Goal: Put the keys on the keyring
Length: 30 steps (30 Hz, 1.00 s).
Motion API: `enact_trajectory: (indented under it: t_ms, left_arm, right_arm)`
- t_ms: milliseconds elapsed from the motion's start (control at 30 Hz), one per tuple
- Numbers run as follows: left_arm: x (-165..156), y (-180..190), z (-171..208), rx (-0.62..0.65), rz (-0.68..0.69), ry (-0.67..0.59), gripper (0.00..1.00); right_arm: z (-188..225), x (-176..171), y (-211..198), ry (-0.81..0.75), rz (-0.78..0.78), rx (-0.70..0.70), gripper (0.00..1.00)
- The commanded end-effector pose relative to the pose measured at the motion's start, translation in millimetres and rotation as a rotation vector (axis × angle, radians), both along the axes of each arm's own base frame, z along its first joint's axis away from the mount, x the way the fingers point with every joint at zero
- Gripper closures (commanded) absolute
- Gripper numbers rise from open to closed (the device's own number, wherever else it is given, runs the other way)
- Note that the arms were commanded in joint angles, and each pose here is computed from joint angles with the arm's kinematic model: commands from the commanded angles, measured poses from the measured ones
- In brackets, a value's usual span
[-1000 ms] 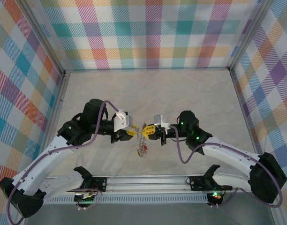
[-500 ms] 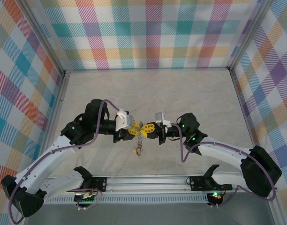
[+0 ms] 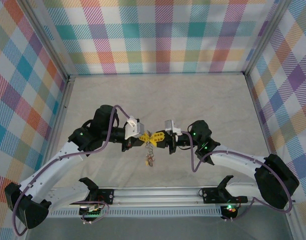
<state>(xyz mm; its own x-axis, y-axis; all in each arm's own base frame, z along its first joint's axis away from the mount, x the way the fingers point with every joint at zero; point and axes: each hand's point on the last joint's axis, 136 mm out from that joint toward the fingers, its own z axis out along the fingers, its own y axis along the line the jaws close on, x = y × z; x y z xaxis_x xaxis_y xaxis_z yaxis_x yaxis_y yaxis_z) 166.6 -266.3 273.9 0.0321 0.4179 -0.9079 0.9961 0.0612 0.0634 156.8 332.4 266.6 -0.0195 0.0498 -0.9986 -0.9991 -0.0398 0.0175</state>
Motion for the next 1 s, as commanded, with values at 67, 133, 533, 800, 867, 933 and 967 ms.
enact_trajectory:
  t_ms: [67, 133, 533, 800, 867, 933, 967]
  left_arm:
    - [-0.6, -3.9, -0.5, -0.008, -0.029, -0.013, 1.00]
    - [3.6, -2.2, 0.4, -0.005, -0.003, -0.036, 1.00]
    - [8.7, 4.3, -5.0, 0.069, 0.025, -0.102, 1.00]
    - [12.7, 0.2, -1.8, 0.022, 0.049, -0.093, 1.00]
    - [12.6, -1.7, -1.5, 0.014, 0.045, -0.080, 1.00]
    - [12.3, -3.8, -0.1, 0.001, 0.040, -0.066, 1.00]
    - [12.0, -4.9, 0.1, -0.006, 0.037, -0.059, 1.00]
  right_arm:
    - [24.9, -5.1, 2.3, -0.084, 0.030, 0.045, 1.00]
    - [19.4, -1.2, 0.9, -0.088, -0.004, 0.025, 0.83]
    - [-8.5, 4.5, -4.3, -0.166, -0.032, -0.252, 0.73]
    - [-12.2, 11.9, -2.1, -0.168, -0.057, -0.270, 0.68]
    - [-13.1, 10.7, -1.9, -0.159, -0.049, -0.271, 0.69]
    - [-12.2, 9.9, -1.2, -0.151, -0.044, -0.260, 0.73]
    - [-11.5, 9.9, -0.9, -0.152, -0.044, -0.253, 0.75]
